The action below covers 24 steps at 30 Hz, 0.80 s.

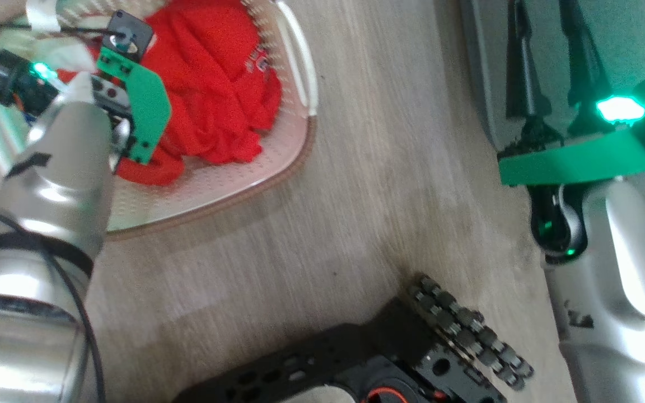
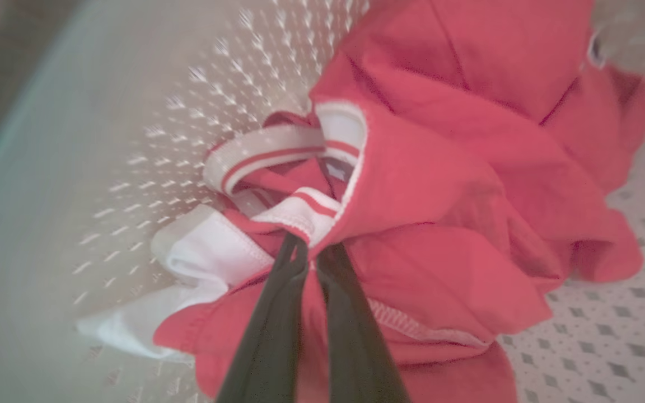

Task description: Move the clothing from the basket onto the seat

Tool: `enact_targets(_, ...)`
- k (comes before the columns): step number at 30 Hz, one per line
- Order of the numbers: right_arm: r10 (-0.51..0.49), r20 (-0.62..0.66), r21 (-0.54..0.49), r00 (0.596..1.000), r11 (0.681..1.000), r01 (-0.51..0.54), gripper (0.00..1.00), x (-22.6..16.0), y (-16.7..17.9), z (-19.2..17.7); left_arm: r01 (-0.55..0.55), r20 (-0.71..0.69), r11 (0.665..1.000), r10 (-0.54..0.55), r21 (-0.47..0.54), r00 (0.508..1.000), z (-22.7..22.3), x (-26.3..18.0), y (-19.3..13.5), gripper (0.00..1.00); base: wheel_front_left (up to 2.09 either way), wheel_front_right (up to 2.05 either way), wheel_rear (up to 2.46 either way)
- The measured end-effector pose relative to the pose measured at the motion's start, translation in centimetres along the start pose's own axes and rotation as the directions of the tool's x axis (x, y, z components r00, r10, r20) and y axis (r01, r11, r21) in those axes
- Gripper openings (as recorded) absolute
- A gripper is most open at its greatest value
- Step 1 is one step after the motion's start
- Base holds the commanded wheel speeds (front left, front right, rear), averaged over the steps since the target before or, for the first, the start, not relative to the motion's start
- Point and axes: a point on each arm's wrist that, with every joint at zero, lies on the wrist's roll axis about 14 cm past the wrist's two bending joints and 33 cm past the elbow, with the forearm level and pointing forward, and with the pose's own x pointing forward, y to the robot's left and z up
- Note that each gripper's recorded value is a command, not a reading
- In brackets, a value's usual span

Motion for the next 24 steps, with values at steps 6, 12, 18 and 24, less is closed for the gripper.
enact_targets(6,0.006,-0.004,-0.015,1.0,1.0,-0.006,1.0,-1.7,0.7,0.5,-0.053,0.189,0.988,0.079,-0.143,0.979,2.2,-5.1,1.3,0.0,0.0,0.0,0.0)
enact_targets(12,0.028,0.017,-0.021,0.999,0.999,-0.028,1.0,-3.7,2.0,2.1,-0.11,0.339,0.944,0.218,-0.31,0.915,3.3,-11.7,3.0,0.0,0.0,0.0,0.0)
enact_targets(18,0.059,0.038,-0.029,0.998,0.998,-0.058,1.0,-5.9,3.4,3.5,-0.155,0.433,0.889,0.354,-0.431,0.829,3.8,-18.9,4.7,0.0,0.0,0.0,0.0)
enact_targets(24,0.107,0.079,-0.034,0.991,0.994,-0.105,1.0,-8.0,5.1,5.4,-0.161,0.558,0.831,0.487,-0.532,0.672,5.1,-27.4,5.5,0.0,0.0,0.0,0.0)
